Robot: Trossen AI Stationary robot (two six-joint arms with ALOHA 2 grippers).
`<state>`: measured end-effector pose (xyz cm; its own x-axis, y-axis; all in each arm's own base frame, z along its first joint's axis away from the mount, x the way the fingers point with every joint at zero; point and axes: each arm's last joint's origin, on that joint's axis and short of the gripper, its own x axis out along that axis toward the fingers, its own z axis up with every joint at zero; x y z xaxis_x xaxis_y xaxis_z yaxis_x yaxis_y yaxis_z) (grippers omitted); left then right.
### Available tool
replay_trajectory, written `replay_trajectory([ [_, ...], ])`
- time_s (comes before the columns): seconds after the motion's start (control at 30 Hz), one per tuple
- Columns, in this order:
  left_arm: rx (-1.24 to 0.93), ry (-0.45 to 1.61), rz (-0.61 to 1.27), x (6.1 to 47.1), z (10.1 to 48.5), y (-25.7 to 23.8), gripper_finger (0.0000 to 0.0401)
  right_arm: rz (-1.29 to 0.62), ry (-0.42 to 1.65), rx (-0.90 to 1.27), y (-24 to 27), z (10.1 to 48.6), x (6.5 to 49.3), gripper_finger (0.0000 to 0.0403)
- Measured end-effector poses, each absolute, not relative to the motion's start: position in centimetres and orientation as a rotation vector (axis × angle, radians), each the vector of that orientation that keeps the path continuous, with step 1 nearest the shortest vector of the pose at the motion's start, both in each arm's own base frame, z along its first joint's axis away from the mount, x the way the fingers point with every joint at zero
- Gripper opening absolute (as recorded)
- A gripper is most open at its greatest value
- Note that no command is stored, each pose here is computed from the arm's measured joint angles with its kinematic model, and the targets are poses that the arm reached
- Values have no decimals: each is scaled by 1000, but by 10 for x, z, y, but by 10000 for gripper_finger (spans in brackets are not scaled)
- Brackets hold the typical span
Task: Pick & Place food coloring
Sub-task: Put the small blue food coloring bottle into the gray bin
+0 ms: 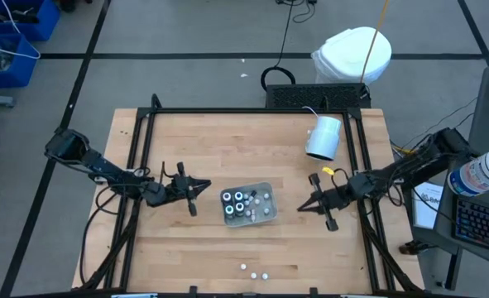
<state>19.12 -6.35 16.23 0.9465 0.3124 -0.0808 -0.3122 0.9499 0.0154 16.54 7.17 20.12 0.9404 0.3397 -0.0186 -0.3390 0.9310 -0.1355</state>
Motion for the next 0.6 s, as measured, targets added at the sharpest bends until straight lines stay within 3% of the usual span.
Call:
replay_trajectory([
  [0.4, 4, 84, 317, 191, 162, -64, 37, 511, 113, -347, 126, 205, 197, 0],
  [0.6, 40, 87, 316, 191, 163, -64, 37, 407, 172, -351, 148, 205, 213, 0],
])
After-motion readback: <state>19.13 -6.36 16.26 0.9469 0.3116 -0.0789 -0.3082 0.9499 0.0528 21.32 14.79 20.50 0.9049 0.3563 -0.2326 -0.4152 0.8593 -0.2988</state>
